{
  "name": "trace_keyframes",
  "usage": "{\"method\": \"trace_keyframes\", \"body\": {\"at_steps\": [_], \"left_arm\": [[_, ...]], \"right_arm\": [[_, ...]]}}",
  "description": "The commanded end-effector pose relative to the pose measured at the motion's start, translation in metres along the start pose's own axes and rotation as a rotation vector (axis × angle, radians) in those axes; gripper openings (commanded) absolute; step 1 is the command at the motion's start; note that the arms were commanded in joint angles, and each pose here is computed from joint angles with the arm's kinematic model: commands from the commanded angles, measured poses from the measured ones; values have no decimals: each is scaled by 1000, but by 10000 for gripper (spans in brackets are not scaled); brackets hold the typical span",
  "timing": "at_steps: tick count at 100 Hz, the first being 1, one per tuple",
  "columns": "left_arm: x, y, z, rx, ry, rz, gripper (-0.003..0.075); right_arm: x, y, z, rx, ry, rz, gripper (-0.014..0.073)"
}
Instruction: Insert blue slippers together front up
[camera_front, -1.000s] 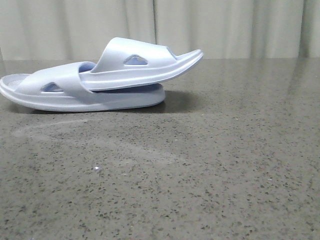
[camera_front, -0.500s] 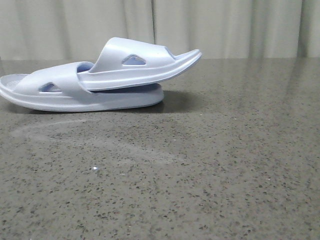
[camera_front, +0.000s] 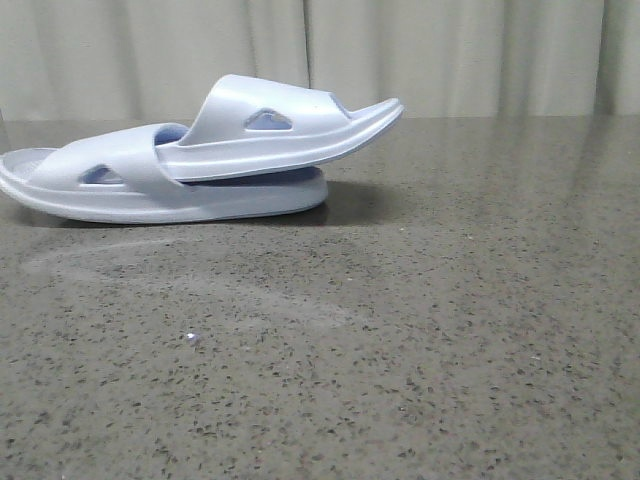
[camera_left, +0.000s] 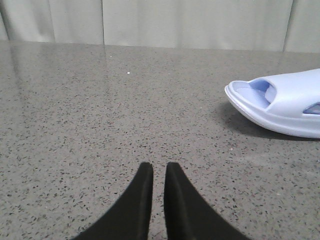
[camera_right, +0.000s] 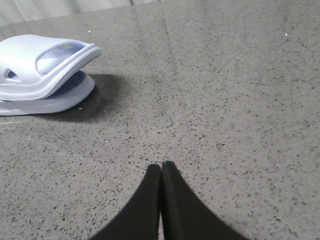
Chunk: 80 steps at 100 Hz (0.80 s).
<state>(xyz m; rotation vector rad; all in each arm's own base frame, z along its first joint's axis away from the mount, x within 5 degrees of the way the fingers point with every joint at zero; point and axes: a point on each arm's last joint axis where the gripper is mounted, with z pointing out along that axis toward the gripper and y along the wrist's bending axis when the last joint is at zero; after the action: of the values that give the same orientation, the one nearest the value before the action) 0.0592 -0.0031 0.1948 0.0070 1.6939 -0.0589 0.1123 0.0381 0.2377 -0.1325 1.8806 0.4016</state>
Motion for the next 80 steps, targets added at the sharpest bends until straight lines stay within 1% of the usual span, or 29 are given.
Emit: {"method": "trace_keyframes", "body": {"at_steps": [1, 31, 41, 50, 51, 52, 53, 54, 57, 58, 59, 60, 61, 62, 63, 64, 65, 66, 67, 68, 69, 70, 72, 80], "left_arm": [[-3, 1, 1, -8, -50, -23, 15], [-3, 1, 1, -8, -50, -23, 15], [-3, 1, 1, -8, -50, -23, 15], [-3, 1, 1, -8, -50, -23, 15], [-3, 1, 1, -8, -50, -23, 15], [-3, 1, 1, -8, -50, -23, 15], [-3, 1, 1, -8, -50, -23, 15], [-3, 1, 1, -8, -50, -23, 15], [-3, 1, 1, -8, -50, -23, 15], [-3, 1, 1, -8, -50, -23, 15], [-3, 1, 1, -8, -50, -23, 15], [-3, 1, 1, -8, -50, -23, 15], [-3, 1, 1, -8, -50, -23, 15], [-3, 1, 1, -8, -50, -23, 15], [-3, 1, 1, -8, -50, -23, 15], [-3, 1, 1, -8, -50, -23, 15], [-3, 1, 1, -8, -50, -23, 15], [-3, 1, 1, -8, -50, -23, 15], [-3, 1, 1, -8, -50, -23, 15], [-3, 1, 1, -8, -50, -23, 15], [-3, 1, 1, -8, -50, -23, 15], [-3, 1, 1, -8, -50, -23, 15], [-3, 1, 1, -8, -50, -23, 15], [-3, 1, 1, -8, -50, -23, 15]], "right_arm": [[-9, 1, -1, 1, -31, -4, -79], [-10, 1, -1, 5, -33, -4, -79], [-12, -5, -1, 68, -58, -18, -79], [-15, -10, -4, 128, -95, -85, -79], [-16, -10, -4, 137, -101, -124, -79], [-17, -11, -5, 141, -108, -105, -79], [-18, -11, -5, 147, -117, -148, -79], [-18, -11, -6, 150, -124, -126, -79], [-20, -12, -8, 159, -146, -153, -79], [-21, -12, -9, 165, -150, -193, -79], [-21, -12, -9, 163, -156, -170, -79], [-22, -12, -10, 167, -163, -209, -79], [-22, -12, -11, 170, -168, -188, -79], [-23, -12, -12, 172, -173, -224, -79], [-23, -13, -12, 176, -178, -206, -79], [-23, -13, -13, 178, -182, -212, -79], [-23, -13, -14, 185, -184, -244, -79], [-23, -14, -14, 186, -186, -228, -79], [-23, -14, -15, 190, -191, -256, -79], [-23, -15, -16, 195, -195, -239, -79], [-22, -15, -17, 199, -197, -261, -79], [-22, -16, -17, 206, -202, -246, -79], [-20, -17, -19, 219, -206, -265, -79], [-12, -21, -28, 270, -211, -268, -79]]}}
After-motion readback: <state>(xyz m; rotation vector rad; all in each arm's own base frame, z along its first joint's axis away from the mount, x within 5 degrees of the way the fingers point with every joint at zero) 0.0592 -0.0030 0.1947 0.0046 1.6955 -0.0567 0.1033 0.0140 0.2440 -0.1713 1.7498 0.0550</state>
